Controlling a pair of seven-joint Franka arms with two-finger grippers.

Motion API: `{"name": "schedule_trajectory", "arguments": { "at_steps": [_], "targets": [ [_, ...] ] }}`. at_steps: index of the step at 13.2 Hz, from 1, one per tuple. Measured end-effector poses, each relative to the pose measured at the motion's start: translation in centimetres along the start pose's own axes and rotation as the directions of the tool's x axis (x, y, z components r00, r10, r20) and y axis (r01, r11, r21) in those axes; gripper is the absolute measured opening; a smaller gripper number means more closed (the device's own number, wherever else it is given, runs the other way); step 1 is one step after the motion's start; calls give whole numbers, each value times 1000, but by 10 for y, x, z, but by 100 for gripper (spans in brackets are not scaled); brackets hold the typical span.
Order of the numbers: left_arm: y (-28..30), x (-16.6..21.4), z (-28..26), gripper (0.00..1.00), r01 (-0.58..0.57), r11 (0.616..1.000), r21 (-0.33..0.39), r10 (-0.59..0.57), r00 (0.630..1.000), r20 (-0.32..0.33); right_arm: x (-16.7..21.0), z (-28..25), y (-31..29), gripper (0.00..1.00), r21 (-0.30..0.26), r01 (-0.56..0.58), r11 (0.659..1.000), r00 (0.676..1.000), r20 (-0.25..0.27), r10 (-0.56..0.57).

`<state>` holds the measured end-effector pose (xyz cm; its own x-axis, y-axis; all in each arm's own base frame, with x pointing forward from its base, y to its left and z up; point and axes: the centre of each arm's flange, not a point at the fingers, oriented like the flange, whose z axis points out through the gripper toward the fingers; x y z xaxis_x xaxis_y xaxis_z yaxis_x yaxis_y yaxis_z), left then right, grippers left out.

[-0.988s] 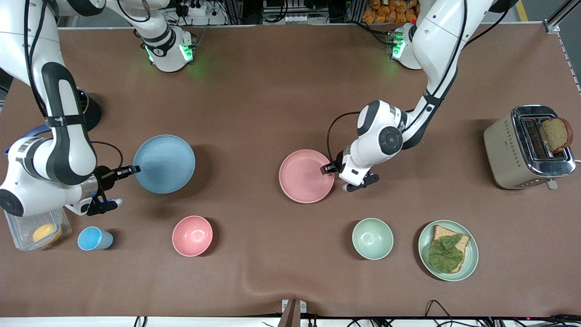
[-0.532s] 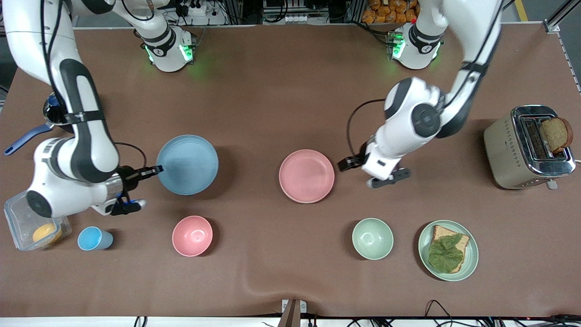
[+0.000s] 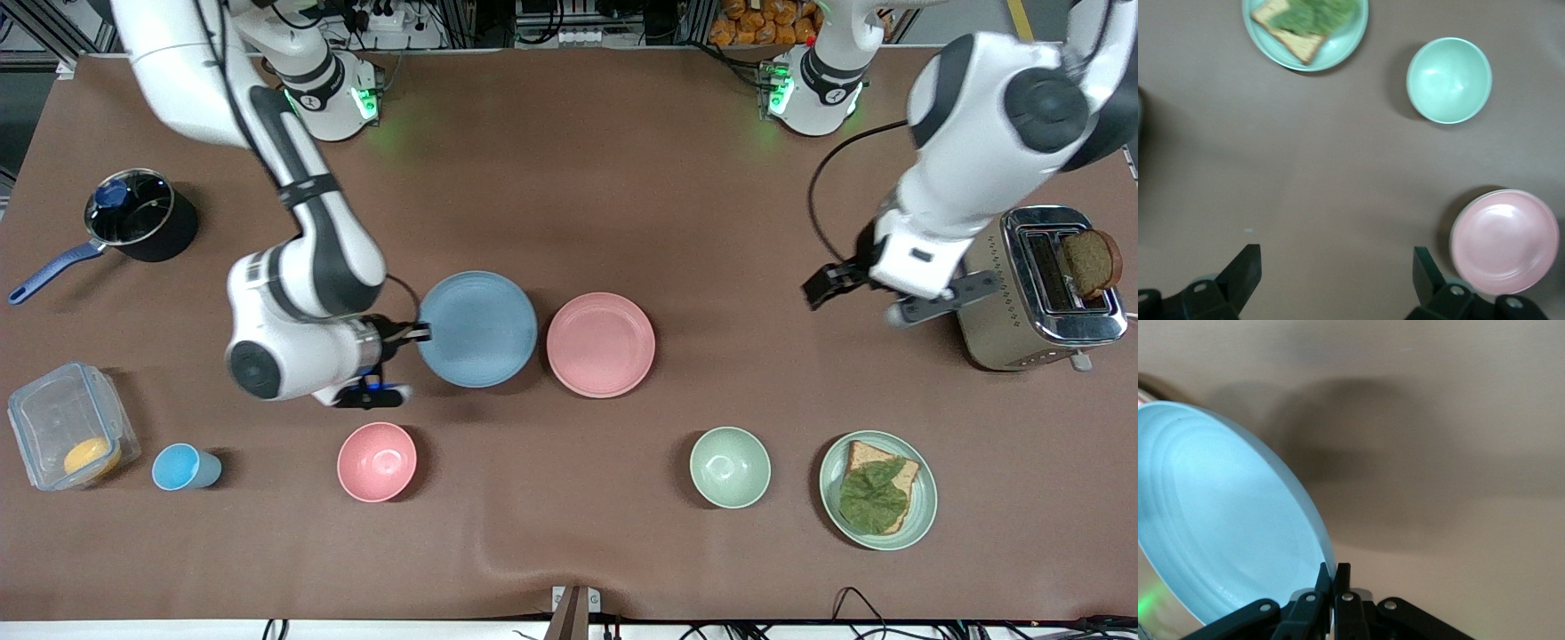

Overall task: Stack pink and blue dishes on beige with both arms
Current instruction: 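Carry the blue plate onto the pink plate while the left gripper retracts, then open the right gripper and release the blue plate on the stack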

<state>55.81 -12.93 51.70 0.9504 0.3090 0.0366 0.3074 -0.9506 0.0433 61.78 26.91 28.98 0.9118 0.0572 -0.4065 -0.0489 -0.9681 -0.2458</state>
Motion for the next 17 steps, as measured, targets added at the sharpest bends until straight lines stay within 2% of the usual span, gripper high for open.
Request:
{"name": "schedule_trajectory", "arguments": {
  "at_steps": [3,7,10,14,17],
  "targets": [
    [-50,8,-47,100,-56,998,18,56,998,-12,-9,26,-52,4,39,-4,999,1000,-24,5],
    [-76,6,-94,100,-116,993,36,116,993,15,-10,58,-94,4,117,10,993,998,-68,-3],
    [-79,5,-100,100,-149,988,37,149,989,23,-6,83,-110,4,128,18,992,994,-105,-4],
    [-79,4,-103,100,-158,987,37,157,987,24,0,102,-121,4,162,10,987,991,-133,12],
    [-85,3,-103,100,-148,988,43,146,988,49,4,110,-122,4,165,8,986,990,-141,16]
  ]
}}
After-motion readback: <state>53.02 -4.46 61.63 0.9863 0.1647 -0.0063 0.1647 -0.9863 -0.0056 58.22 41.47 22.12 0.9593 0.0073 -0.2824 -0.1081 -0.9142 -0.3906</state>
